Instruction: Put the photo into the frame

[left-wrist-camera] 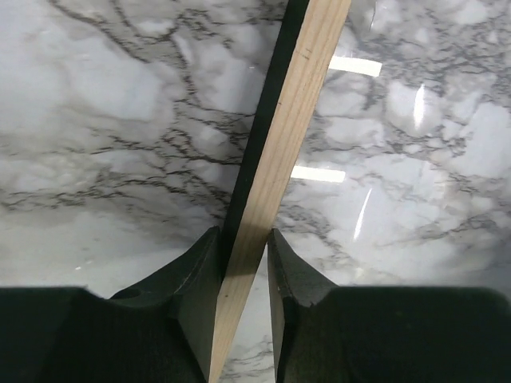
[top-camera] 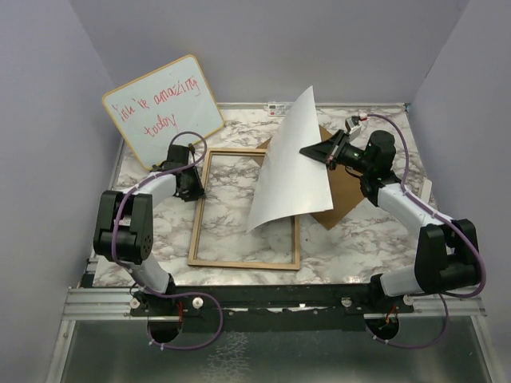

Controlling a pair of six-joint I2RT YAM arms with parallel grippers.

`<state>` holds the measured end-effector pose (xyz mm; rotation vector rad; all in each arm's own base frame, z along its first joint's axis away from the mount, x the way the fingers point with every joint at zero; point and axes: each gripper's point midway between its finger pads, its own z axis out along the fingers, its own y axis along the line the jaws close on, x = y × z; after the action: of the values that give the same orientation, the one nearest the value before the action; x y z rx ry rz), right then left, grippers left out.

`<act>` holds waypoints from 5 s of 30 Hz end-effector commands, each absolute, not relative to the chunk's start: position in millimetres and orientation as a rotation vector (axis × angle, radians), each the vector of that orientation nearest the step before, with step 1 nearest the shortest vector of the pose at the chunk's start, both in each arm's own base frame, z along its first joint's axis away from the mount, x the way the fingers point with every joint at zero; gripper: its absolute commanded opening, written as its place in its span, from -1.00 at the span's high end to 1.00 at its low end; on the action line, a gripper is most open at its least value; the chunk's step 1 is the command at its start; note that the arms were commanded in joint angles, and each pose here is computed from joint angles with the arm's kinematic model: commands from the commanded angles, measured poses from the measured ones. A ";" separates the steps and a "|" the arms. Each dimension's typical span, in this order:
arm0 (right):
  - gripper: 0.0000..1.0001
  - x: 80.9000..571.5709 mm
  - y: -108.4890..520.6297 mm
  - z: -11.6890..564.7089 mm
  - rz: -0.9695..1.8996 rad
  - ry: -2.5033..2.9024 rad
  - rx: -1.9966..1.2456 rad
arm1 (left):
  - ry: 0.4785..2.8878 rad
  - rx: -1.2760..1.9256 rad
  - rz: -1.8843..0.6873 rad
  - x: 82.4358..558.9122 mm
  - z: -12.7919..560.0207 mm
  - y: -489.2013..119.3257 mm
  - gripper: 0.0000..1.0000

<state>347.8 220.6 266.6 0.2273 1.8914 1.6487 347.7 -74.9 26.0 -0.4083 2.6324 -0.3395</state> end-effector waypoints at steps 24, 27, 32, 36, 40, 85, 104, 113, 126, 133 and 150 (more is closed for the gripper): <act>0.99 318.8 295.1 288.0 1.830 1.810 0.032 | 2.557 -0.476 -0.374 348.1 65.3 -95.7 -0.09; 0.99 326.0 290.7 255.5 1.757 1.875 0.124 | 2.518 -0.509 -0.255 348.4 68.1 -77.7 0.01; 0.99 331.6 284.3 192.5 1.629 2.000 0.217 | 2.521 -0.517 -0.216 347.5 63.2 -72.0 0.09; 0.99 333.4 277.8 144.7 1.501 2.116 0.242 | 2.529 -0.514 -0.213 349.3 60.3 -72.2 0.11; 0.99 331.3 268.2 121.1 1.404 2.163 0.273 | 2.526 -0.514 -0.204 351.3 59.6 -71.0 0.10; -0.47 340.2 217.6 84.8 0.893 2.299 0.263 | 2.524 -0.440 -0.299 365.0 68.8 -85.3 -0.16; -0.57 371.9 147.3 81.7 0.417 2.424 0.372 | 2.459 -0.431 -0.367 401.5 96.6 -96.9 -0.33; -0.63 375.6 183.8 51.7 0.602 2.577 0.250 | 2.414 -0.368 -0.489 422.8 119.3 -116.3 -0.36; -0.61 360.7 235.2 69.6 1.029 2.527 -0.131 | 2.387 -0.268 -0.718 451.9 137.6 -191.9 -0.36; -0.61 357.2 240.1 69.7 1.079 2.520 -0.194 | 2.388 -0.185 -0.808 460.4 136.9 -244.1 -0.36; -0.58 381.2 33.2 82.4 0.441 2.265 0.894 | 2.227 0.144 -1.081 465.8 145.2 -391.6 -0.38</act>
<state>398.7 66.8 99.1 0.6195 2.2928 0.6025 469.4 -335.5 136.1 -0.0414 2.3129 -0.9837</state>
